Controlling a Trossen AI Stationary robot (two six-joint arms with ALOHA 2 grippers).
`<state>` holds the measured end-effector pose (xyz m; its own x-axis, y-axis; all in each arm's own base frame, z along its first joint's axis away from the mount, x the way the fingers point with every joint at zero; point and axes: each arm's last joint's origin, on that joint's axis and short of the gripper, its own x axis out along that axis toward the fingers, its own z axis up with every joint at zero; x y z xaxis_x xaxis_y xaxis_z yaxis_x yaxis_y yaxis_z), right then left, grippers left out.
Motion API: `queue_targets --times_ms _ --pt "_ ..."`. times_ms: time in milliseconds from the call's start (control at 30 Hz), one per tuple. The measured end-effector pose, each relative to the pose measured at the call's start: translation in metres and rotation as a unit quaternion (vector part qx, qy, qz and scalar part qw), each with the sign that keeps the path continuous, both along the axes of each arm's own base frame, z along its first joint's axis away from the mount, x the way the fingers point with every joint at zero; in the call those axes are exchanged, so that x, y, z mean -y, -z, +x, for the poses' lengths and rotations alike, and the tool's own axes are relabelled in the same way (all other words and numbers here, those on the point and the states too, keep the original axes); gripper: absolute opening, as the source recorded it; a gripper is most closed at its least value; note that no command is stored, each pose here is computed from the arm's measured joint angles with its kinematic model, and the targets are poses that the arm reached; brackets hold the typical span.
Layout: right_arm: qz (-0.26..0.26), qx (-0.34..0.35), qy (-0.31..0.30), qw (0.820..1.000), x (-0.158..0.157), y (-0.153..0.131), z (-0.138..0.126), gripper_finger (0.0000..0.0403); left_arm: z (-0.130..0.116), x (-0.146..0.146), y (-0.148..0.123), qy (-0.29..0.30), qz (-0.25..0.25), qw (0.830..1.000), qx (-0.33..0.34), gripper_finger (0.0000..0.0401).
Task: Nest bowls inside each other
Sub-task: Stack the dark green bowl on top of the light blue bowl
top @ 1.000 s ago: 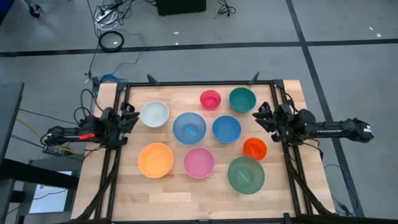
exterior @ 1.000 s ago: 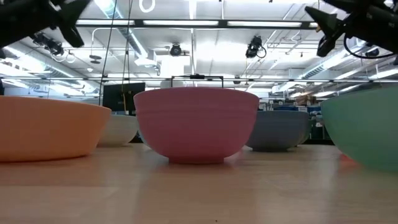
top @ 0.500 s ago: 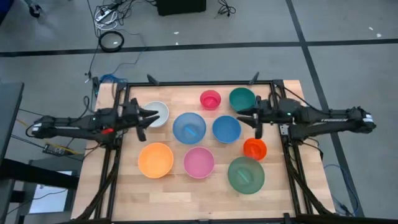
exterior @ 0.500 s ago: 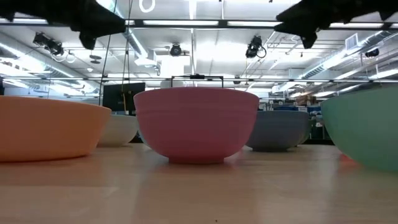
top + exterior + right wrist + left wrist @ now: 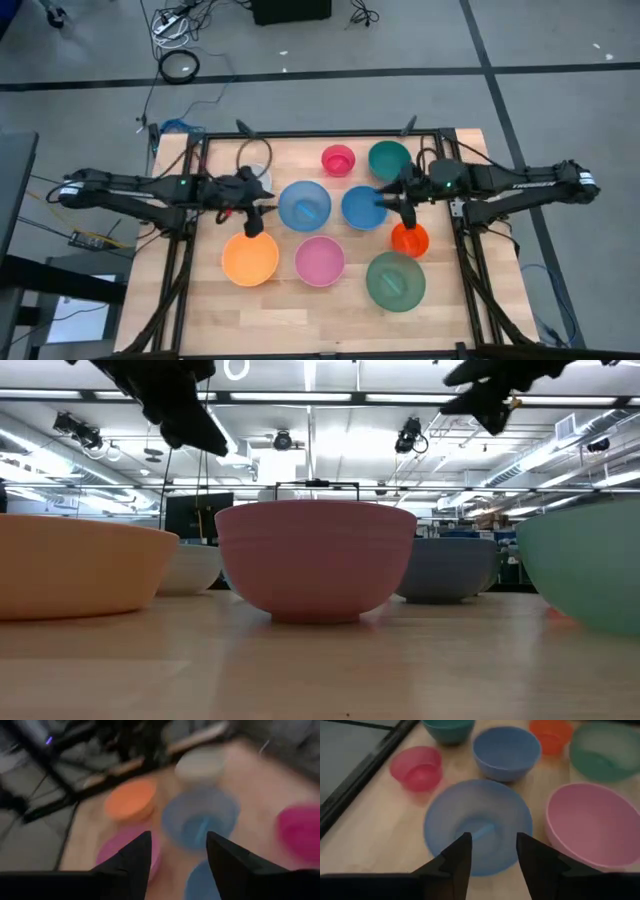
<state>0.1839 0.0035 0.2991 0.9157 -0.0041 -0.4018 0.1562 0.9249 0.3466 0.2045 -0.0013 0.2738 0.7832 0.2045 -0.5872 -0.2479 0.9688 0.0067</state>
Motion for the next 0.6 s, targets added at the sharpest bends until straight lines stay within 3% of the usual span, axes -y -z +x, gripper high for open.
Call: queue_targets --times_ms 233,600 --pt "0.115 -0.112 -0.029 0.987 -0.02 0.017 -0.011 0.0182 0.02 0.005 0.01 0.015 0.031 0.999 -0.032 0.0168" --pt "0.205 -0.232 -0.036 0.95 -0.046 0.031 -0.028 0.018 0.042 0.004 0.046 0.041 0.106 0.984 -0.138 0.0168"
